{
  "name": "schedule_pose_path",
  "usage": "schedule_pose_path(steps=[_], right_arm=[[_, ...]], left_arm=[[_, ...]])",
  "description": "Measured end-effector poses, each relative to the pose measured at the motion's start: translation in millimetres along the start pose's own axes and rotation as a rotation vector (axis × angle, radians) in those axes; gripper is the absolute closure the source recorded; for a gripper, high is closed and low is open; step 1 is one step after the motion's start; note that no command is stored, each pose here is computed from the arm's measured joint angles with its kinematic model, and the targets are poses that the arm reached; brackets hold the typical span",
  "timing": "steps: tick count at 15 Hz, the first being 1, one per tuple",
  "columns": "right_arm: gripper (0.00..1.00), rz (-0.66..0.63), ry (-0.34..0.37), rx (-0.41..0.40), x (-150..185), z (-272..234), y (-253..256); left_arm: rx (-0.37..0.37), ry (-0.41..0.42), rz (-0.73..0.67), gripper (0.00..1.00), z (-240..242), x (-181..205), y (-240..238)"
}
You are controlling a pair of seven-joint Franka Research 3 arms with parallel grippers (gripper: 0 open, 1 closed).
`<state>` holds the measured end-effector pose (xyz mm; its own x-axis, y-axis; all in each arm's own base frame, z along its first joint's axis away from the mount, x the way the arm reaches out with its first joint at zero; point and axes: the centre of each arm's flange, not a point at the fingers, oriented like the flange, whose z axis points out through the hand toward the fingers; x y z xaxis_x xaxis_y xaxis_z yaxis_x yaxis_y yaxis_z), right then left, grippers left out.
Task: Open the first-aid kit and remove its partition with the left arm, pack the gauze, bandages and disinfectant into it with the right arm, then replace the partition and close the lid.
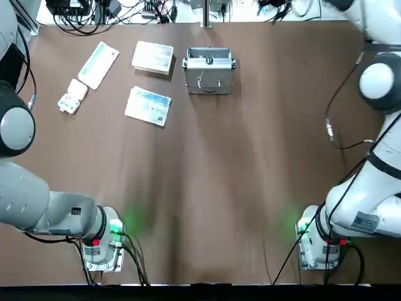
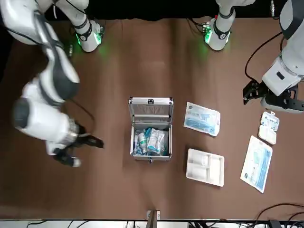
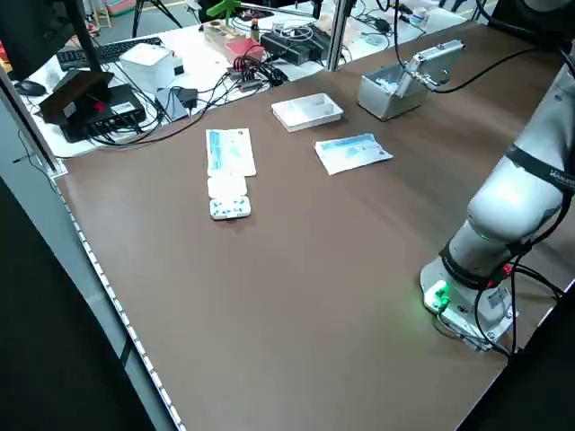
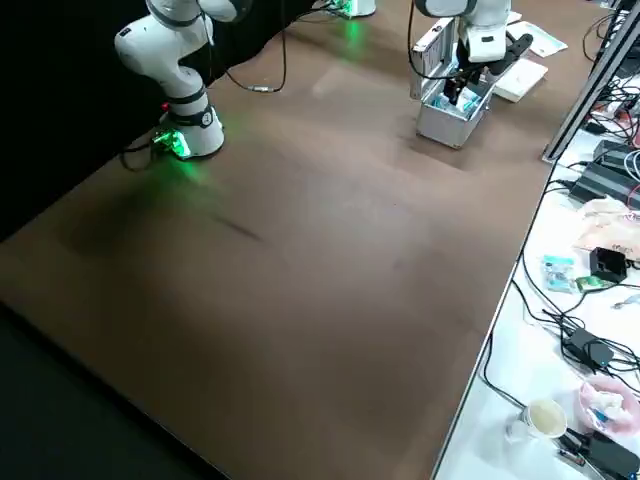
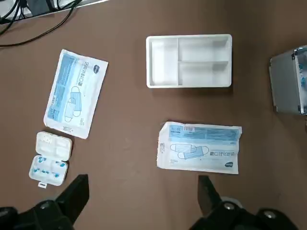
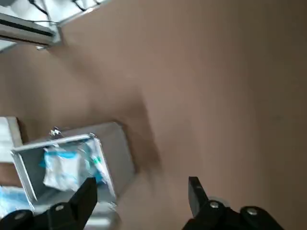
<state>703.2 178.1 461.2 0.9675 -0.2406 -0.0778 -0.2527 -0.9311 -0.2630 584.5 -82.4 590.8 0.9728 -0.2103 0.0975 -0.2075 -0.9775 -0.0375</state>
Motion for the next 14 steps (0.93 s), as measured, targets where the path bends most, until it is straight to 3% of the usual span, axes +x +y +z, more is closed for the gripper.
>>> schedule_pose_path(steps=[5,9,12,14], right_arm=[[0.12,-0.035,-0.048,0.002,15,-77,104],[0.11,-0.075,-0.103,-0.047,5,-118,161],[0.11,-0.09,-0.122,-0.067,0,-120,163],[0.11,-0.103,-0.141,-0.129,-2,-112,162]], left_arm=[[-0.001,-0.007,0.008,0.0,1,0,3],[-0.004,-0.014,0.024,0.0,5,1,13],[-0.01,-0.042,0.024,0.0,22,6,12],[-0.015,-0.059,0.012,0.0,43,16,3]])
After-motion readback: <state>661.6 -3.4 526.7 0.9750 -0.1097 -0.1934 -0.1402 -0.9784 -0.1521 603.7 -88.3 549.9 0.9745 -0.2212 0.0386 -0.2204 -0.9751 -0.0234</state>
